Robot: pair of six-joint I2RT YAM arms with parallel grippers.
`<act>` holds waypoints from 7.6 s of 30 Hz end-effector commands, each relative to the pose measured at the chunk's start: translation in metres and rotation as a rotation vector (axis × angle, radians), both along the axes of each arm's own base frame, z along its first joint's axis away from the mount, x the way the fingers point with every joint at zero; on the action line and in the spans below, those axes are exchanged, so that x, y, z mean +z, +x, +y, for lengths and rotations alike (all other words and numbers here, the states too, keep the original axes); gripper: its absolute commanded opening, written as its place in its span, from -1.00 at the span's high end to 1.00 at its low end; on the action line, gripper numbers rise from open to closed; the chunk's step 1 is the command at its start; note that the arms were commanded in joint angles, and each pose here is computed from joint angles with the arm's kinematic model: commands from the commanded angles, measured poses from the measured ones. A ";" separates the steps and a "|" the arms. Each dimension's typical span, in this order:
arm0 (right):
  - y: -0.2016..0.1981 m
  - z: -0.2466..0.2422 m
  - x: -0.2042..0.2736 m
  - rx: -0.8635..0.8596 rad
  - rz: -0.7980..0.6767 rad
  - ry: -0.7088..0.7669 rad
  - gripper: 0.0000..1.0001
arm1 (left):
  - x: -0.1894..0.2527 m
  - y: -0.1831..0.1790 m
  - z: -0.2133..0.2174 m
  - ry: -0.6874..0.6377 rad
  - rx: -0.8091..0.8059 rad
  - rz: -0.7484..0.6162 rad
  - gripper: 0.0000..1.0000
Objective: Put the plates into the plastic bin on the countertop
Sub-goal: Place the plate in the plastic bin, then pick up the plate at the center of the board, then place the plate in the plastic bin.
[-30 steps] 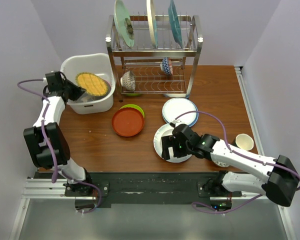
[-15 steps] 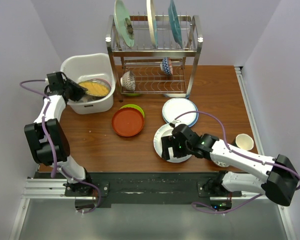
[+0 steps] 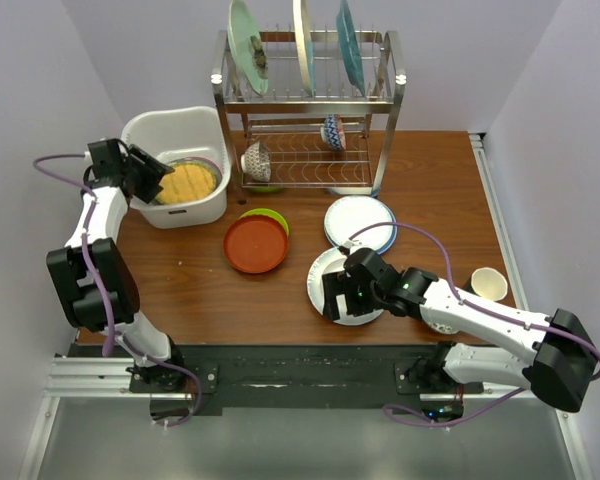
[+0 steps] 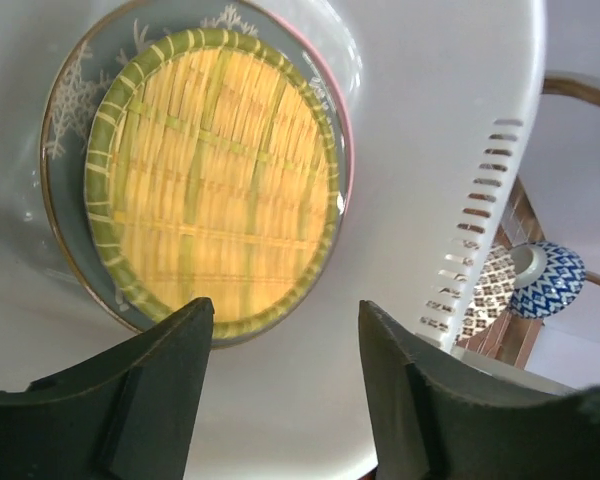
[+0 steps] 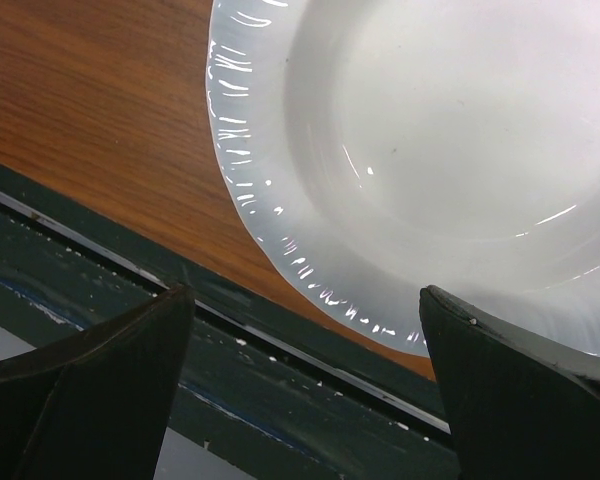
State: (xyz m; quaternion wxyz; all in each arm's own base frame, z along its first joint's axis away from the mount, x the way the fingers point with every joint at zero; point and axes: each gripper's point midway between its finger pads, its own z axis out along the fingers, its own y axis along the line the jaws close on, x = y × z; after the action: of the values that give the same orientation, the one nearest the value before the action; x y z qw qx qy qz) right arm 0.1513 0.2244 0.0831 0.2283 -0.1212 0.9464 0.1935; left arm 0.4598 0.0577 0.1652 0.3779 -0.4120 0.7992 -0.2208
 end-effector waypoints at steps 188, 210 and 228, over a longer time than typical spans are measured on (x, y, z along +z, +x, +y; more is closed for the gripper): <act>-0.008 0.010 -0.018 0.027 0.060 0.028 -0.97 | 0.072 -0.101 -0.063 0.124 -0.228 -0.163 1.00; -0.008 0.008 -0.023 0.030 0.067 0.009 -0.97 | 0.054 -0.051 -0.004 0.065 -0.081 -0.162 1.00; -0.008 0.008 -0.028 0.032 0.075 -0.004 -0.97 | 0.020 -0.002 0.026 0.024 -0.038 -0.087 1.00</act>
State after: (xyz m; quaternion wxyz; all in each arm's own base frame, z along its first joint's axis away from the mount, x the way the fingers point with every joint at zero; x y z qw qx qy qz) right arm 0.1422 0.2307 0.0538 0.1900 -0.1269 0.9528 0.1997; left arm 0.4407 0.0742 0.1683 0.3868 -0.3830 0.8077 -0.2266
